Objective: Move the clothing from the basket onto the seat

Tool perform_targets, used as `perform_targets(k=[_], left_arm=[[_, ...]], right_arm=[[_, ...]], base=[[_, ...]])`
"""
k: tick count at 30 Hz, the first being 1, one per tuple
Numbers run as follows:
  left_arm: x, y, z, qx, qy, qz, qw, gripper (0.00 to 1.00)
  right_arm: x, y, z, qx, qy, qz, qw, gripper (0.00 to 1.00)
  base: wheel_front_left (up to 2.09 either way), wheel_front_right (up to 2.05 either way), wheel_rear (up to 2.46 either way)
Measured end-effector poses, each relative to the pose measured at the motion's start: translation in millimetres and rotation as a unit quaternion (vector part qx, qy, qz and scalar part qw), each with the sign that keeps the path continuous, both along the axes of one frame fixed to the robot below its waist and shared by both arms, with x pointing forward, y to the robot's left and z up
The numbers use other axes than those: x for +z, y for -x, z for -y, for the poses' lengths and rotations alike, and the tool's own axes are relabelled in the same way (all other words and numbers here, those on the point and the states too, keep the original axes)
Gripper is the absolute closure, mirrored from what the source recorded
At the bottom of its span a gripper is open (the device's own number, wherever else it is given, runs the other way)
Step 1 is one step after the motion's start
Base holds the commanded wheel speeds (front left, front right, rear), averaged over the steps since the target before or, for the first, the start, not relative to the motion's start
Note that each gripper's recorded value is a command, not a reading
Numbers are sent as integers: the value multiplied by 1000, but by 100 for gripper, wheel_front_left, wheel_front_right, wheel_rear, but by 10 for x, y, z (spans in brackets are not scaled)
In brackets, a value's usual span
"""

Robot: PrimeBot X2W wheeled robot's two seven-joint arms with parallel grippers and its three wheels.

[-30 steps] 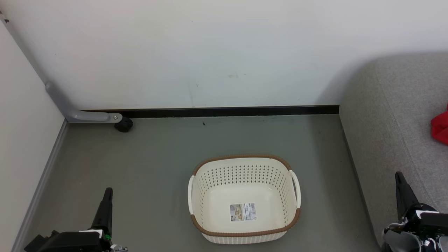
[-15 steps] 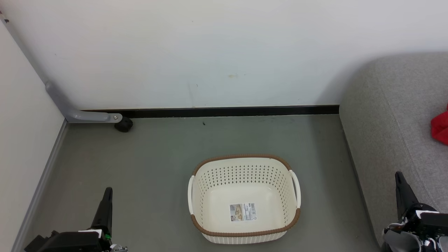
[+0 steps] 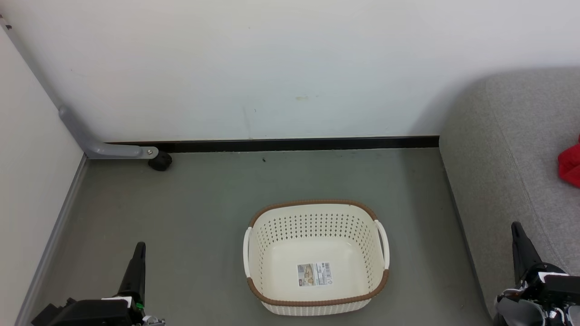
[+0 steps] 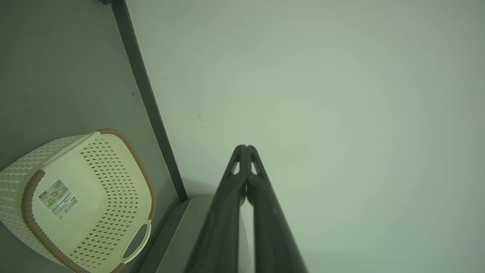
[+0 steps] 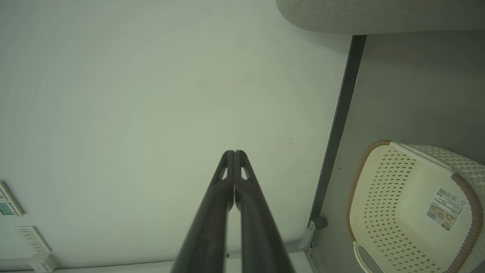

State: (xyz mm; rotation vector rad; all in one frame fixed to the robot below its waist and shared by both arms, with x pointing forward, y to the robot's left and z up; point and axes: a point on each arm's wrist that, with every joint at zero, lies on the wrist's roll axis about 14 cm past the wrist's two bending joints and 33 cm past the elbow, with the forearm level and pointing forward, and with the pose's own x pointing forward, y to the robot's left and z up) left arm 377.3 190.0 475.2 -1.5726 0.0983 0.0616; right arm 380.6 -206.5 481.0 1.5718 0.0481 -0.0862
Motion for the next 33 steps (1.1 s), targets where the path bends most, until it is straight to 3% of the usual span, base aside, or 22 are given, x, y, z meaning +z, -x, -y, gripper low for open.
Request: perform_targets(k=[33], left_arm=[[3,-1,1,0,0,0,1000,100]], right_arm=[[1,0,-1,0,0,0,1000,100]], base=[[0,0,0]])
